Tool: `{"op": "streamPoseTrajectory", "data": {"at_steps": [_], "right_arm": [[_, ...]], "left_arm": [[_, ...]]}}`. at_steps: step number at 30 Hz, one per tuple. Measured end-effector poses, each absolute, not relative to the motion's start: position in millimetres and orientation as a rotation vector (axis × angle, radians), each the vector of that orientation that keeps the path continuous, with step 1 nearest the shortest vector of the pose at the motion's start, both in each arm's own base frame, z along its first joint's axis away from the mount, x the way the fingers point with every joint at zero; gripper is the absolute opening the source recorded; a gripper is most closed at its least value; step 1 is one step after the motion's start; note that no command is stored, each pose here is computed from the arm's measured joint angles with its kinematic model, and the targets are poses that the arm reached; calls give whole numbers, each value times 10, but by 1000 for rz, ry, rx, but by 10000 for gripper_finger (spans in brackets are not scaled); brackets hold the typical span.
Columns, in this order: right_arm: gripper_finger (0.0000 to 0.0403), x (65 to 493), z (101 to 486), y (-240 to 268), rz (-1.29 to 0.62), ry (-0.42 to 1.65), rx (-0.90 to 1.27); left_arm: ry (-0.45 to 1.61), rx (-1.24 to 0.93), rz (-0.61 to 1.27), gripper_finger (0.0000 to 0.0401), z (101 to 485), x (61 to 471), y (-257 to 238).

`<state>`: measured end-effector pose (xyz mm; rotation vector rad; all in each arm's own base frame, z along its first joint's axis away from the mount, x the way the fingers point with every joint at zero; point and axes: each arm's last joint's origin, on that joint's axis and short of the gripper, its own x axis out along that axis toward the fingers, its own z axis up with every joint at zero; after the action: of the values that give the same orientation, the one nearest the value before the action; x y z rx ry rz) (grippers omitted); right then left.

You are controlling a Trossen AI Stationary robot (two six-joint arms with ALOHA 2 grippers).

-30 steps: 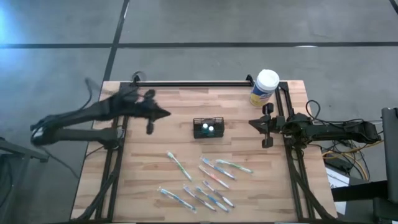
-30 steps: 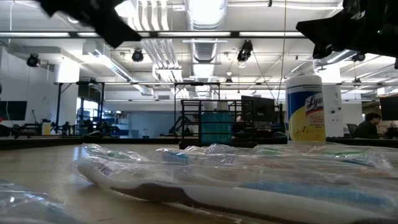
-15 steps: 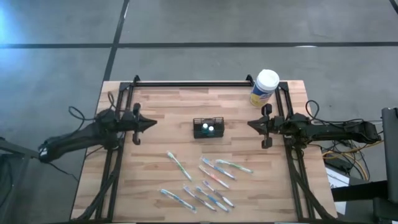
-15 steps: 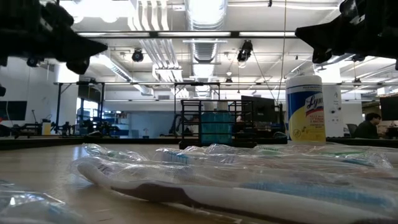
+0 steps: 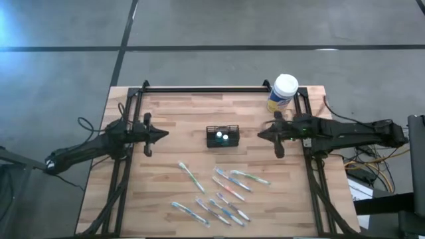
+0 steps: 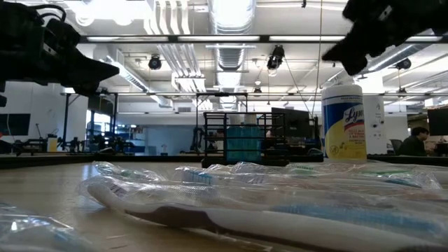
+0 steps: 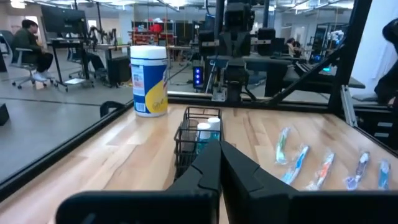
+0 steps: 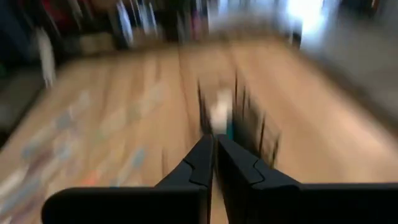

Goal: Pick & Place toothbrushing station
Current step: Put the right green toothbrush into the wire organizer

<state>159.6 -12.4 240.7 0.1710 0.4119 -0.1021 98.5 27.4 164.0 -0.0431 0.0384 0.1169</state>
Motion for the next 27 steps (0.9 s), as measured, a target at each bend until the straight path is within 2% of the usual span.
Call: {"op": "streamPoseTrajectory", "data": {"at_steps": [3,7,17,20,27], "right_arm": [[18,1701,2395,-87,-142,679,268],[18,1913,2350,12,-161,906,331],[22,2620,2069,401,-23,1184,350],[41,2830,1968,521,81,1263,418],[118,3208,1732,696,104,1396,354]], "left_arm": [[40,-44,117,6,1639,985,274],[41,-49,116,7,1637,985,274],[42,-78,115,7,1636,986,274],[42,-78,116,7,1635,986,274],[50,-80,115,7,1627,985,274]]}}
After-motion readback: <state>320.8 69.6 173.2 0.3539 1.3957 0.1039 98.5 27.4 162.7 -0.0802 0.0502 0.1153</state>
